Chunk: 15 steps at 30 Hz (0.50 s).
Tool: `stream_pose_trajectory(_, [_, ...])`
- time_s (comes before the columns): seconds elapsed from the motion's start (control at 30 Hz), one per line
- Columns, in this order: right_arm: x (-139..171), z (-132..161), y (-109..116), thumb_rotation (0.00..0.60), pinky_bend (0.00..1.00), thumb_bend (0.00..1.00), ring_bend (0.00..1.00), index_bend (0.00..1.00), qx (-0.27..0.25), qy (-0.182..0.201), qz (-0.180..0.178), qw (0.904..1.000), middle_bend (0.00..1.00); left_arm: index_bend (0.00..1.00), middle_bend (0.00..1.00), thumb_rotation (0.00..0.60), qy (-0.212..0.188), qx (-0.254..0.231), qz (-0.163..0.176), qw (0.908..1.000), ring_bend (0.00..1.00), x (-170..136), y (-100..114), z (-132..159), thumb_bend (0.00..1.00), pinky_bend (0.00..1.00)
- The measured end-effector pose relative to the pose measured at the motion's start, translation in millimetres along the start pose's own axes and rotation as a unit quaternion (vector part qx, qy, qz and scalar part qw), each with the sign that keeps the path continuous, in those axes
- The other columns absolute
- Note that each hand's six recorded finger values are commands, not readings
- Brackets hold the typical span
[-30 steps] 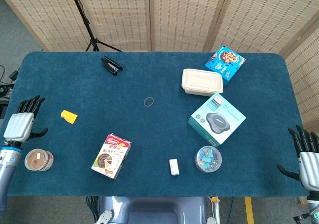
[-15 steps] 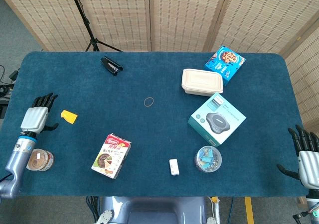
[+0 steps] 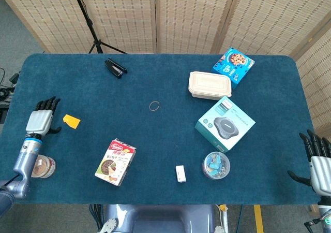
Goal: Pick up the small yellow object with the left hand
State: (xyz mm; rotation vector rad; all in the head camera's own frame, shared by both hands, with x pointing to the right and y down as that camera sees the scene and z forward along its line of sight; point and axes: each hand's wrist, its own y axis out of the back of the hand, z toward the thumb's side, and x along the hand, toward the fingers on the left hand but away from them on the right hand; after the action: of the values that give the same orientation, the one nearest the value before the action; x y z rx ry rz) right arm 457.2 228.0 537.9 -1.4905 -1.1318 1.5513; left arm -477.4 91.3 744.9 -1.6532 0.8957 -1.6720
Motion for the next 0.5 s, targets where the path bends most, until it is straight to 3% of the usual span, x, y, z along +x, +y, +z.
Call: stream_pose_trajectory(0.5, [-3,0,-4,0.6,0.0,0.0,0.0,0.0,-0.001,0.001,0.008,1.0,0.0,0.04,0.0,0.6,0.008,0.012,-0.001,0.9999,0.0,22,-5,12,0.23,0.0])
